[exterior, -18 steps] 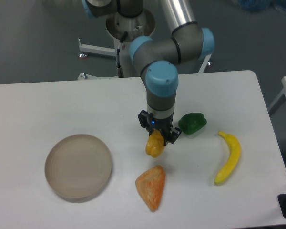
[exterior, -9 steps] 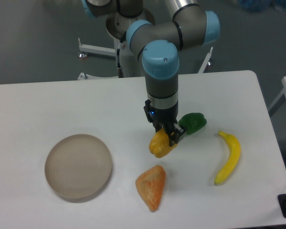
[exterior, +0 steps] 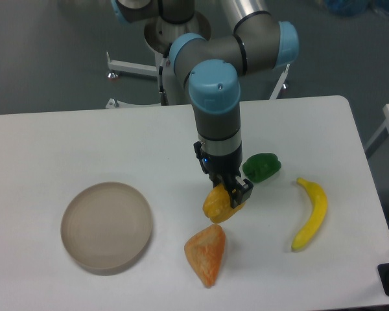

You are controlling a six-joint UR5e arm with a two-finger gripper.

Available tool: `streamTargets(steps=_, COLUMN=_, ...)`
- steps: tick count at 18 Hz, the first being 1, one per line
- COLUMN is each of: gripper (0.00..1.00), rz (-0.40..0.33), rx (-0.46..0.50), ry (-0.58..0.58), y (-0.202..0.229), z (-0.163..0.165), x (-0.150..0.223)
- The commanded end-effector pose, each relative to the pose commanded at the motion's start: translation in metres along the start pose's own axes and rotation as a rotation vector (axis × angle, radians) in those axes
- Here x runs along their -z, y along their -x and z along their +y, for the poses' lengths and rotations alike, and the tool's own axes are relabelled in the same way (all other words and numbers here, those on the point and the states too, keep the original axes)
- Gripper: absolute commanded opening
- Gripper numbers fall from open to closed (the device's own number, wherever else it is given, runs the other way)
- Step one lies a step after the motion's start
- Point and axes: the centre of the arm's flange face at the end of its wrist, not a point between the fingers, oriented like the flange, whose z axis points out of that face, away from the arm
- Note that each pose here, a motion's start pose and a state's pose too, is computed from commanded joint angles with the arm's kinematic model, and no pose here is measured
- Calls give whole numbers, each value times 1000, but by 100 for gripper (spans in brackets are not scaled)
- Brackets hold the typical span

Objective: Pick up the yellow pepper from the table

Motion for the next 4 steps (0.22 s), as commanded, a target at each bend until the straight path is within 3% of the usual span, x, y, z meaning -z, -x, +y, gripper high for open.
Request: streamTargets(steps=4, gripper=40, rz=6, rx=0, ry=2, y=0, z=0, x=-4)
